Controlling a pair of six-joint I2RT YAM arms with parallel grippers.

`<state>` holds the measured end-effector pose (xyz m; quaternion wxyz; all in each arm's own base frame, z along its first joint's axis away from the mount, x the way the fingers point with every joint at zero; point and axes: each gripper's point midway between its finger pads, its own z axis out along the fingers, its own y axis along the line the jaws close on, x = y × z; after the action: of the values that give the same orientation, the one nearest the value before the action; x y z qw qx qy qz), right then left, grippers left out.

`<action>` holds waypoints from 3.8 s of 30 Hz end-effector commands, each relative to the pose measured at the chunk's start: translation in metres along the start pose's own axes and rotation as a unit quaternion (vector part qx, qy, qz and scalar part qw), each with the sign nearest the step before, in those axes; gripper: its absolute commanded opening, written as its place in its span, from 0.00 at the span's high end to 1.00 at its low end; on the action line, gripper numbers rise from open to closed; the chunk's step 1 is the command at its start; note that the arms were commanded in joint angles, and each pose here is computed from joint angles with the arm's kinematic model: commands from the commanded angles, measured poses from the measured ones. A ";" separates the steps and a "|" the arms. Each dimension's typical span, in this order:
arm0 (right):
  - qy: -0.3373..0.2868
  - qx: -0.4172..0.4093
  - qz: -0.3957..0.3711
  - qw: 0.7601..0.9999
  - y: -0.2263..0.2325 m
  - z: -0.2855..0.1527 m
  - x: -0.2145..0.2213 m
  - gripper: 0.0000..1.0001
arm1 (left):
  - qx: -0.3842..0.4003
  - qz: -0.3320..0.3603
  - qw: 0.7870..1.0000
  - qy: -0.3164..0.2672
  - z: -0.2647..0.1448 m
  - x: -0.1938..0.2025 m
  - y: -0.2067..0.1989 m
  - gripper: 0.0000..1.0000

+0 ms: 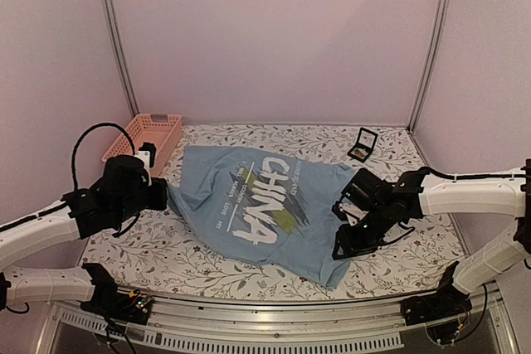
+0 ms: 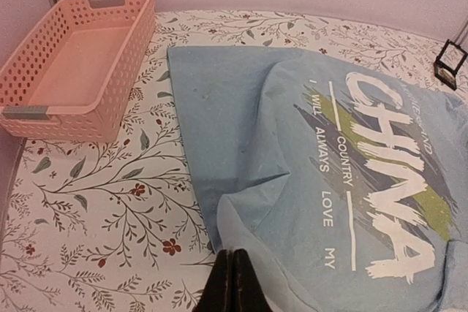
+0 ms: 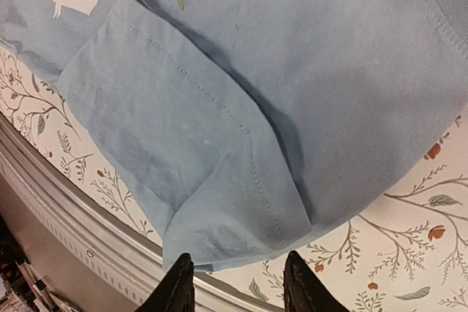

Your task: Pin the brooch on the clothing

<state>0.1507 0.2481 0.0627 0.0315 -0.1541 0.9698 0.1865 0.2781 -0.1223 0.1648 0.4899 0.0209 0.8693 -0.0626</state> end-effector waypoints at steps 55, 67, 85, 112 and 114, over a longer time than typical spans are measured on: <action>-0.809 -0.010 -0.183 0.558 0.003 -0.597 -0.343 1.00 | -0.074 0.150 0.893 -0.418 0.015 -0.474 -0.004 1.00; -0.683 0.069 -0.246 0.684 -0.025 -0.484 -0.330 1.00 | -0.075 0.215 0.920 -0.320 0.049 -0.380 0.009 1.00; -0.157 -0.052 -0.163 0.973 0.012 -0.072 -0.098 1.00 | 0.022 0.257 0.948 0.186 0.051 -0.017 -0.036 1.00; 0.129 -0.001 0.092 0.987 -0.040 -0.051 0.065 0.99 | -0.026 0.398 0.791 0.464 -0.021 0.090 0.033 1.00; 0.149 -0.017 0.095 0.984 -0.038 -0.044 0.075 0.89 | -0.006 0.390 0.790 0.474 -0.024 0.097 0.028 0.89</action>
<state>0.1209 0.1828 0.0947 -0.0648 -0.0938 0.9785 0.1721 0.2357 -0.0909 0.1028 0.0473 0.3641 0.9073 0.2049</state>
